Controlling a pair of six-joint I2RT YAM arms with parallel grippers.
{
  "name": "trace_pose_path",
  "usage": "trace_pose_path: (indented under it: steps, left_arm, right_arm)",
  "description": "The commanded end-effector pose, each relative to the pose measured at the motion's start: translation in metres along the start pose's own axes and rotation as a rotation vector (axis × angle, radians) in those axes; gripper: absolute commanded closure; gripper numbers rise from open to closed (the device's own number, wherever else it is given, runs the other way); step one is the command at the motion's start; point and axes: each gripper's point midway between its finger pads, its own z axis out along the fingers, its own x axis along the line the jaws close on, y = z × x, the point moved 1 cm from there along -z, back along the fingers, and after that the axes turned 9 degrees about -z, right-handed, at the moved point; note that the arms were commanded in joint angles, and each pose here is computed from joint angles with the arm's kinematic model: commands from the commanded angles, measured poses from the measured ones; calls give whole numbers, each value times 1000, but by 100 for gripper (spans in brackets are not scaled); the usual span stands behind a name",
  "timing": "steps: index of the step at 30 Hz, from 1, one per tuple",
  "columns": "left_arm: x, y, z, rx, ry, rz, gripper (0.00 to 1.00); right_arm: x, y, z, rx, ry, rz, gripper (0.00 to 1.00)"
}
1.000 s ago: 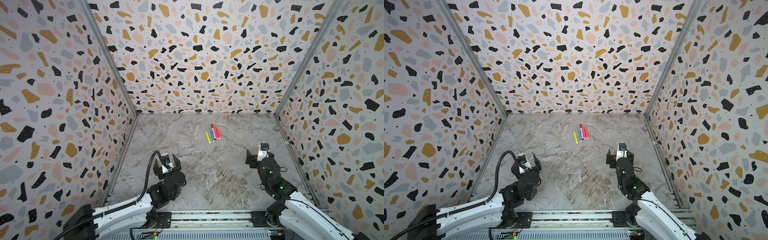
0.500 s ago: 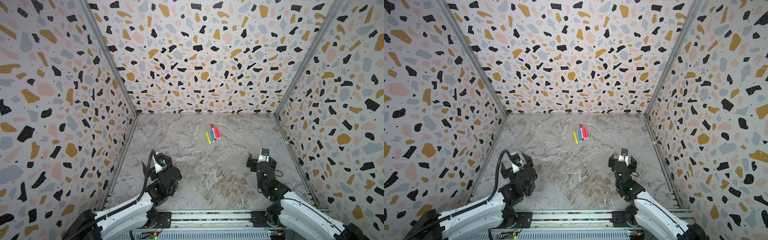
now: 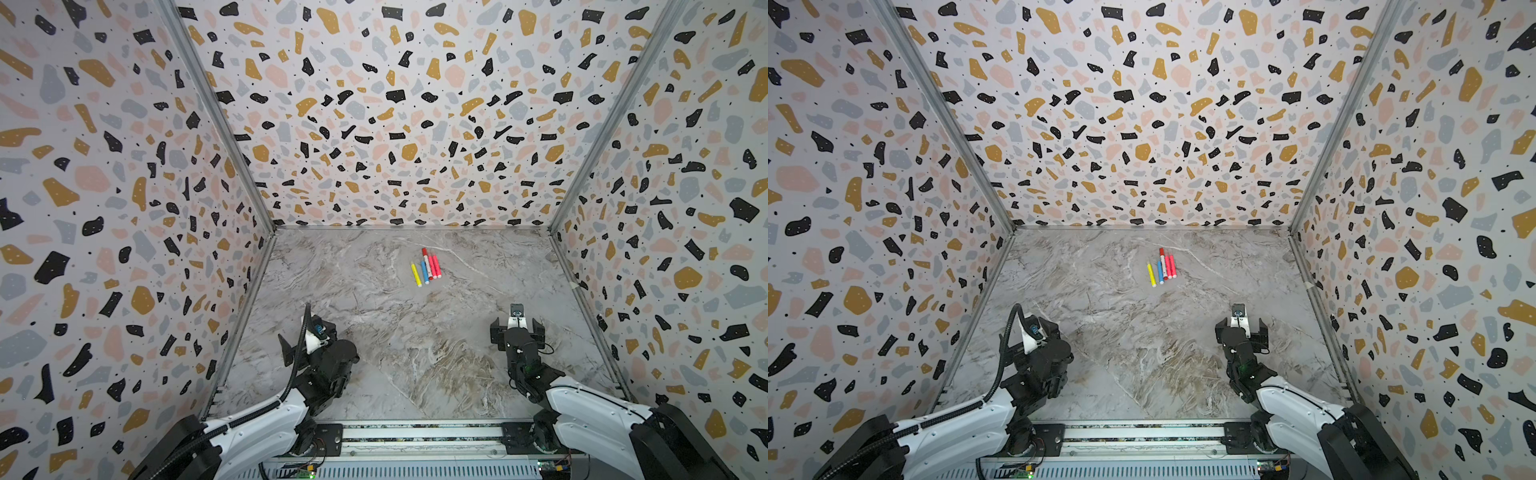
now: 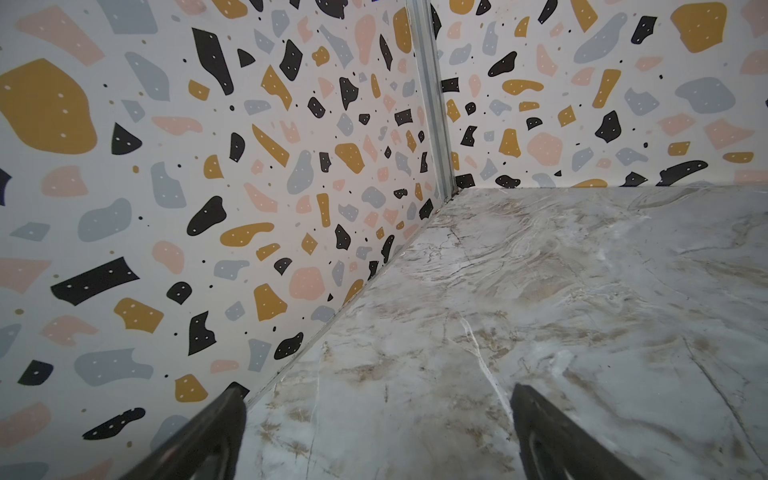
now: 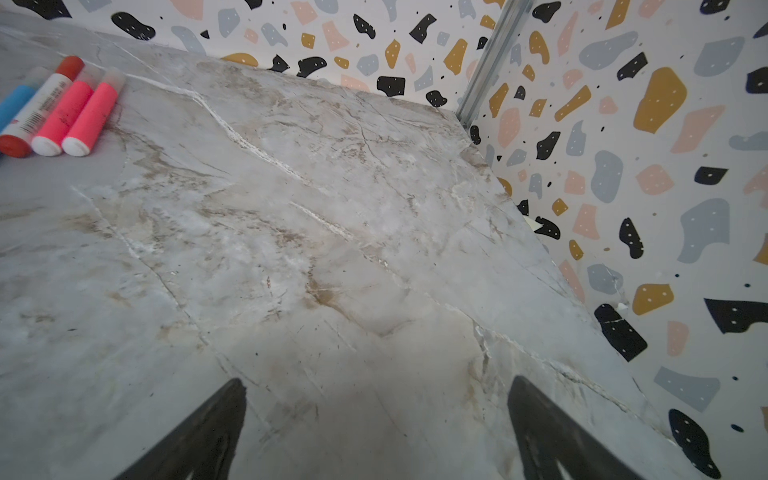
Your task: Insert the pens into the pen caps
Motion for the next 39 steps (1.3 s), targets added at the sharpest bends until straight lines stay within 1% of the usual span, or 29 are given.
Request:
trace_pose_path:
  steps: [1,4,7,10,14,18,19,20,23,24,25,26,27,28,30,33,35,37,39]
  left_arm:
    - [11,4,-2,-21,19,-107,0]
    - [22,4,-3,-38,18,-189,0]
    - [36,2,-3,-56,42,-247,0]
    - [52,0,-3,-72,86,-294,1]
    - [65,-5,-2,-86,115,-364,0]
    - [69,-7,1,-97,106,-400,1]
    - [69,-7,3,-99,105,-403,1]
    - [70,-6,4,-101,109,-406,1]
    - [72,-7,8,-115,106,-430,1]
    - [72,-7,10,-119,102,-437,0]
    - [73,-7,11,-125,96,-445,0]
    - [72,-7,13,-132,78,-458,0]
    - [69,-6,14,-138,50,-467,1]
    - [66,-5,16,-139,31,-469,1]
    - [66,-4,18,-142,27,-474,0]
    - [65,-3,21,-146,20,-482,0]
    - [59,0,23,-145,-13,-471,1]
    - [54,1,25,-140,-30,-455,0]
    - [51,3,26,-140,-35,-448,1]
  right_arm:
    - [-21,20,2,-44,-108,99,2]
    - [-34,21,7,-72,-120,163,2]
    - [-48,26,7,-143,-150,232,2]
    - [-57,29,9,-184,-172,266,2]
    - [-62,33,6,-242,-194,275,3]
    - [-75,32,-2,-296,-261,319,3]
    - [-78,35,-4,-319,-271,330,0]
    - [-79,37,-5,-343,-275,337,1]
    - [-75,40,-5,-366,-266,295,1]
    - [-78,36,-8,-389,-253,311,1]
    - [-86,35,-13,-429,-273,338,1]
    - [-90,34,-14,-432,-301,349,1]
    - [-81,39,-10,-420,-278,311,1]
    - [-77,39,-7,-405,-268,300,1]
    - [-78,39,-7,-408,-270,304,1]
    - [-72,44,-7,-416,-264,269,1]
    - [-54,52,-3,-431,-202,179,1]
    - [-36,60,1,-432,-175,89,1]
    - [-37,63,-1,-453,-188,78,1]
